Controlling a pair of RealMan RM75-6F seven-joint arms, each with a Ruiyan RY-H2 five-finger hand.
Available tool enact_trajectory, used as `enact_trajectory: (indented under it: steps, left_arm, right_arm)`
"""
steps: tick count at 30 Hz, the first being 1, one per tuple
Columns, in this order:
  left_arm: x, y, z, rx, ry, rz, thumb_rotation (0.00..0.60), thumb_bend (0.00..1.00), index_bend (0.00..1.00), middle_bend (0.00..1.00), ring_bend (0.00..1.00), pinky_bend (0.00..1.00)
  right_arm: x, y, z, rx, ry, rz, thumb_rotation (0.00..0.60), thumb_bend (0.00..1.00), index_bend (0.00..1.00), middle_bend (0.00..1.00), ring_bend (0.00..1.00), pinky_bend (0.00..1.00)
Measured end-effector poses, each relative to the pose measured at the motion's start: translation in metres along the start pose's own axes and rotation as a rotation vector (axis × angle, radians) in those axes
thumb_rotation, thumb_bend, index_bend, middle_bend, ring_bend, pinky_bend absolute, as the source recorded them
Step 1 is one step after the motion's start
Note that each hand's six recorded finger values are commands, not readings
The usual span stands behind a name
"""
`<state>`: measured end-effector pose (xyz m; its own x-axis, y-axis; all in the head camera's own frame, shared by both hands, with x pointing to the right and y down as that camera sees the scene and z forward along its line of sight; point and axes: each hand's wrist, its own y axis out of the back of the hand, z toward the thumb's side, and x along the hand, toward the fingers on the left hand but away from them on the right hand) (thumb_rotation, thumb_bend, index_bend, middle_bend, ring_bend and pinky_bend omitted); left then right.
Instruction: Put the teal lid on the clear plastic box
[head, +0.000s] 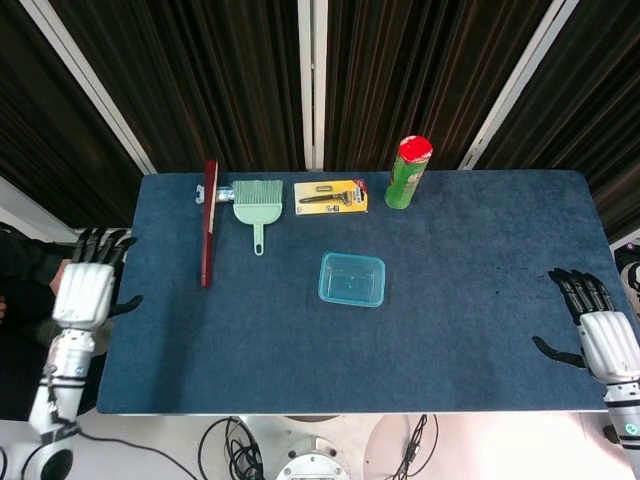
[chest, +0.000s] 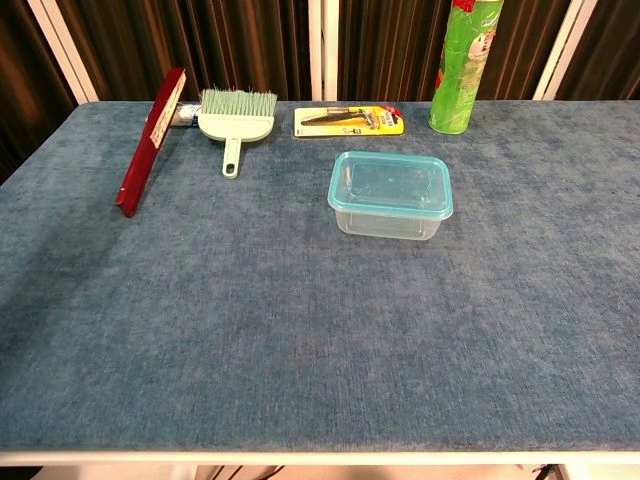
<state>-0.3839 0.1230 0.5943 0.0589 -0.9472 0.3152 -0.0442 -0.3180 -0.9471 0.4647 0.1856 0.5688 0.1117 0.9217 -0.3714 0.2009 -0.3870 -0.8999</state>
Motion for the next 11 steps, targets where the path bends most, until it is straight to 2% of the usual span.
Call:
enact_trajectory:
  steps: [6,11]
  left_arm:
    - [-0.058,0.004,-0.048,0.007,0.106,0.001,0.6,0.03,0.18,0.12,0.0,0.0]
    - [-0.092,-0.001,-0.062,0.002,0.159,-0.005,0.6,0.03,0.18,0.12,0.0,0.0]
  right_arm:
    - [0.011,-0.001,0.001,0.034,0.002,-0.051,0.6,0.15,0.0,0.04,0.0,0.0]
    - [0.029,-0.006,-0.009,0.056,-0.07,-0.058,0.6,0.15,0.0,0.03,0.0,0.0]
